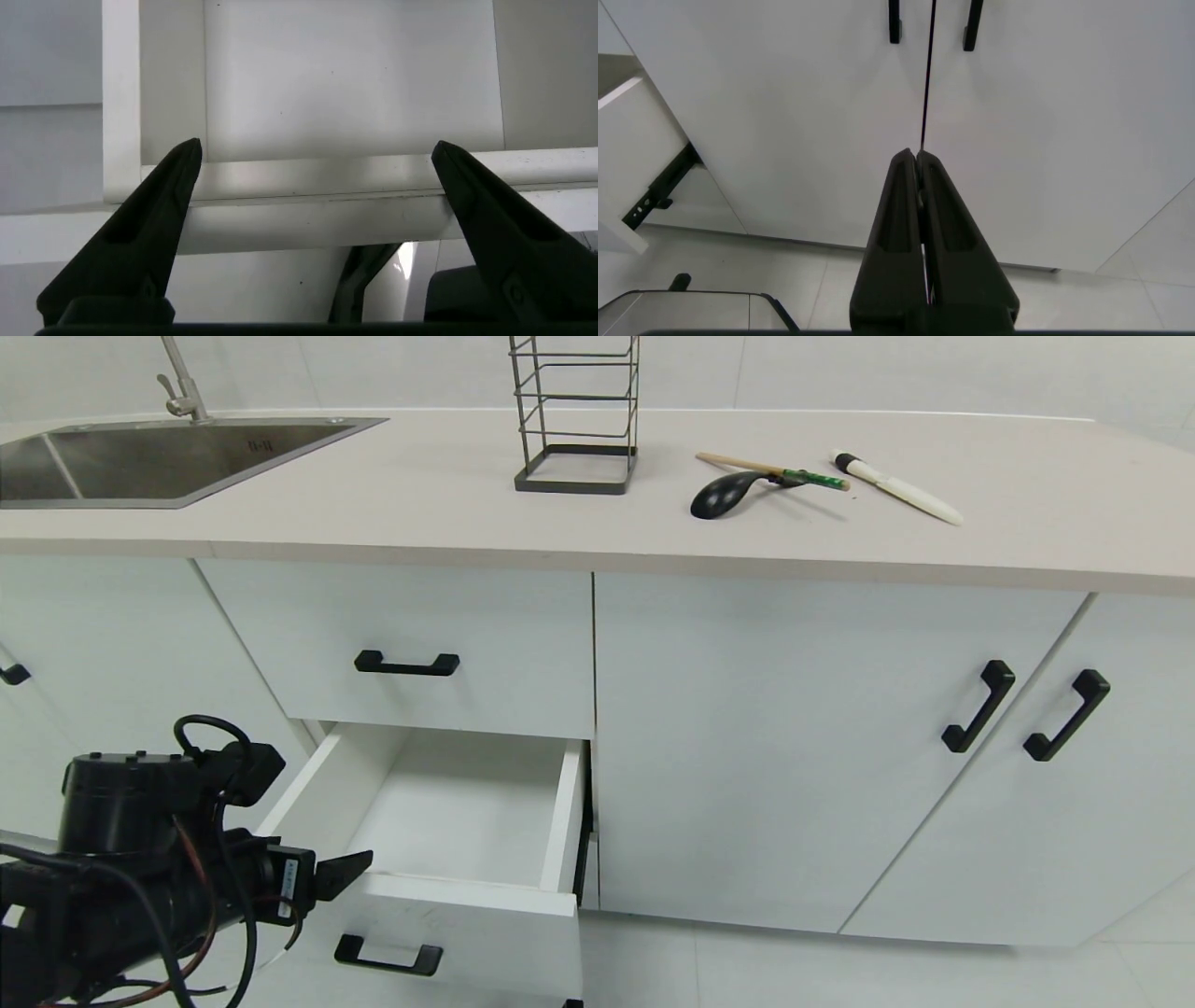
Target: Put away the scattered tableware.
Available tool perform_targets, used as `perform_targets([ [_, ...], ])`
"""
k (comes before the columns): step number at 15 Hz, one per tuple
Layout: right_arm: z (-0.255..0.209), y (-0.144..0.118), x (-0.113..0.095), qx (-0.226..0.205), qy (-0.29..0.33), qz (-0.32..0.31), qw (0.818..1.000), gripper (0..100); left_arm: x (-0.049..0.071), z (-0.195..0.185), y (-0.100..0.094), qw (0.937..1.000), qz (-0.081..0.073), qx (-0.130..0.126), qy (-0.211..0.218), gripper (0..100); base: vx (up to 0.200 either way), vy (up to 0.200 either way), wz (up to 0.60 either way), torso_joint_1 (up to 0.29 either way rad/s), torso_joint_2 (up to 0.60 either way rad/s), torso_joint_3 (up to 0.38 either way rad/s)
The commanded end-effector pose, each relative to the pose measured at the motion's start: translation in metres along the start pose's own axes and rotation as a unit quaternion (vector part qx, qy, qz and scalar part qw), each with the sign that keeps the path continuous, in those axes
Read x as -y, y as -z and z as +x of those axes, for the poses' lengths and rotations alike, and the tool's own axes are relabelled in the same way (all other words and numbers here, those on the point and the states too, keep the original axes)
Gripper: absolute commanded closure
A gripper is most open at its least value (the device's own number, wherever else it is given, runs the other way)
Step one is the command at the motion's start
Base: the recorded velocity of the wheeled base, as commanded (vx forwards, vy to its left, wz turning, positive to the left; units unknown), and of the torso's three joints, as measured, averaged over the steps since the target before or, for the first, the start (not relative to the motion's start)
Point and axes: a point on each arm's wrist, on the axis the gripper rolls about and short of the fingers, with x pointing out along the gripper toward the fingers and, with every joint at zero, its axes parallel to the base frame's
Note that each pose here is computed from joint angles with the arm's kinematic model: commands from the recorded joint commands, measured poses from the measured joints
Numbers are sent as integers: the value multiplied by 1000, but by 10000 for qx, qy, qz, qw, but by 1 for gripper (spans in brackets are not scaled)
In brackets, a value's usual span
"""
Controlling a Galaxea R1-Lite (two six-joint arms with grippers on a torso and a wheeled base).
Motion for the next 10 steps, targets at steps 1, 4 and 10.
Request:
perform_targets([
  [1, 0, 0, 0, -4, -3, -4, 10000, 100, 0, -5, 7, 10000, -4, -78, 11, 0, 0, 0, 0, 0, 0, 0],
  [4, 0, 0, 0, -4, -3, -4, 10000, 100, 2, -16, 21, 9999, -3, -132, 55, 0, 0, 0, 0, 0, 0, 0],
  [10, 0, 0, 0, -4, -3, -4, 10000, 100, 3, -32, 18, 9991, 271, 273, 195, 0, 0, 0, 0, 0, 0, 0],
])
